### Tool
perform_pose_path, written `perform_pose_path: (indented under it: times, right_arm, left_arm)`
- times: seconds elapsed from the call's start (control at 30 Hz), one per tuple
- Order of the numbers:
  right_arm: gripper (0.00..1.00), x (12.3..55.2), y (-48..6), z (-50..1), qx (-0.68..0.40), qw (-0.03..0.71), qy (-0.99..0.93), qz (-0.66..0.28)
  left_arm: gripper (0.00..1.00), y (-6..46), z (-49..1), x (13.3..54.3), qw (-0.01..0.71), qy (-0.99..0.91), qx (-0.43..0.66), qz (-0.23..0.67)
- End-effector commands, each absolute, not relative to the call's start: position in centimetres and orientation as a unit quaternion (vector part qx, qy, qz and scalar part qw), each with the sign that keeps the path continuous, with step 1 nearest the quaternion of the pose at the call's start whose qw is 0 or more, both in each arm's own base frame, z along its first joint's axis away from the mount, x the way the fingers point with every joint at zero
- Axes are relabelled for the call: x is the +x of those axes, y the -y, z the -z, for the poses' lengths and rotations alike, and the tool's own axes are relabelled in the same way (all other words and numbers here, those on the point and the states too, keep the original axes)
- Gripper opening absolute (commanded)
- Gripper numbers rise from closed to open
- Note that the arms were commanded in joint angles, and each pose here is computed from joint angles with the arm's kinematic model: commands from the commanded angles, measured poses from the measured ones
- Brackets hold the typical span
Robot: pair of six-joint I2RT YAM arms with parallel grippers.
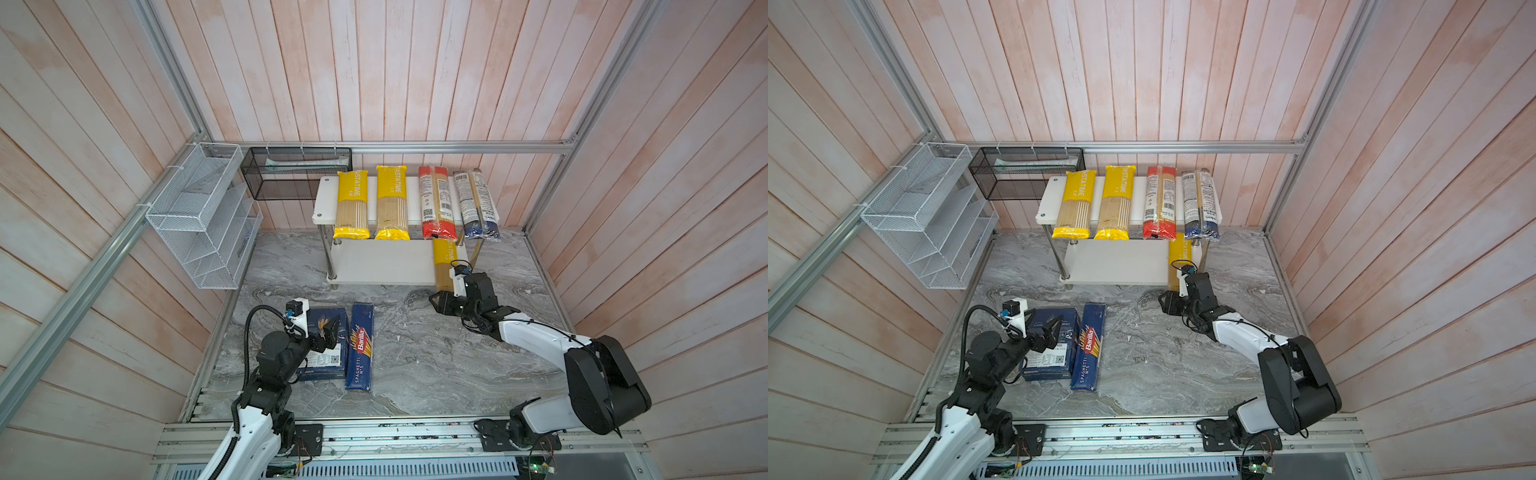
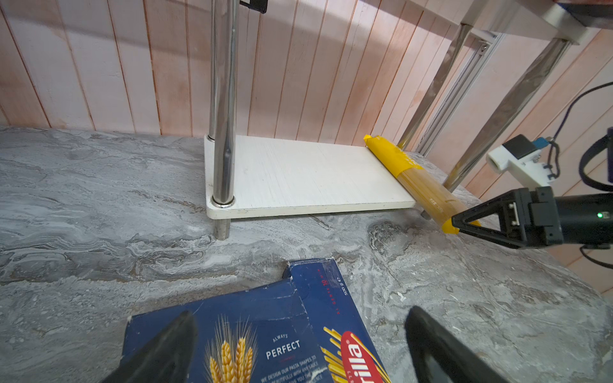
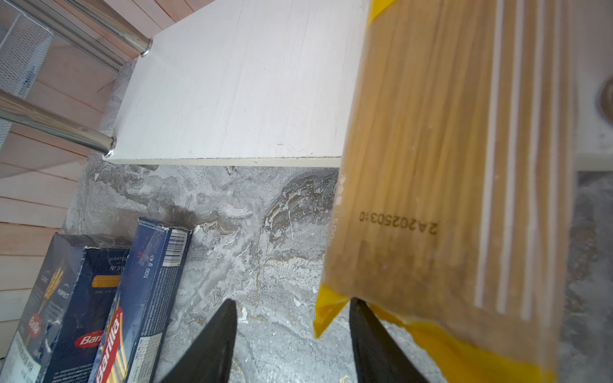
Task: Arrange pasta packages on shelves
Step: Move the pasta bag to the shelf.
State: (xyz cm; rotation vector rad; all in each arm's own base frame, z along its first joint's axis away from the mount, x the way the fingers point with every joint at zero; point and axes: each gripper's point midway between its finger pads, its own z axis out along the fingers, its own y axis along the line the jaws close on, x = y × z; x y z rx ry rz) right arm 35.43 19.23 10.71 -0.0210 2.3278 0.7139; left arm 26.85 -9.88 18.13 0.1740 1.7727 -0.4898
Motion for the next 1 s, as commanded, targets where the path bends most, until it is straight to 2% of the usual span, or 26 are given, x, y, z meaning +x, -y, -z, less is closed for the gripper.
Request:
perform_pose_path:
  times: [0.0, 0.27, 0.5, 0.67, 0.87, 0.97]
  right_arm:
    - [0.56, 37.3, -18.6, -11.5, -0.005, 0.371, -0.892, -0.259]
    - [0.57, 38.6, -18.3, -12.0, -0.011, 0.373, -0.893, -0.253]
    - [0.57, 37.7, -18.9, -12.6, -0.021, 0.368, -0.888, -0.274]
    - [0.57, 35.3, -19.8, -13.1, -0.035, 0.368, -0.884, -0.286]
    - [0.58, 30.6, -22.9, -14.5, -0.112, 0.375, -0.874, -0.288]
    - [0.60, 28.2, -24.8, -15.3, -0.130, 0.374, -0.865, -0.309]
  left_arm:
    - [1.00, 9.6, -18.8, 27.0, 0.614, -0.759, 0.075, 0.204]
    - [1.00, 9.6, -18.9, 27.0, 0.615, -0.758, 0.076, 0.204]
    - [1.00, 9.6, -18.8, 27.0, 0.614, -0.759, 0.075, 0.204]
    - [1.00, 9.6, -18.7, 27.0, 0.613, -0.759, 0.075, 0.204]
    - [1.00, 9.4, -18.9, 26.9, 0.617, -0.757, 0.068, 0.205]
    - [1.00, 10.7, -19.3, 26.5, 0.615, -0.745, 0.079, 0.247]
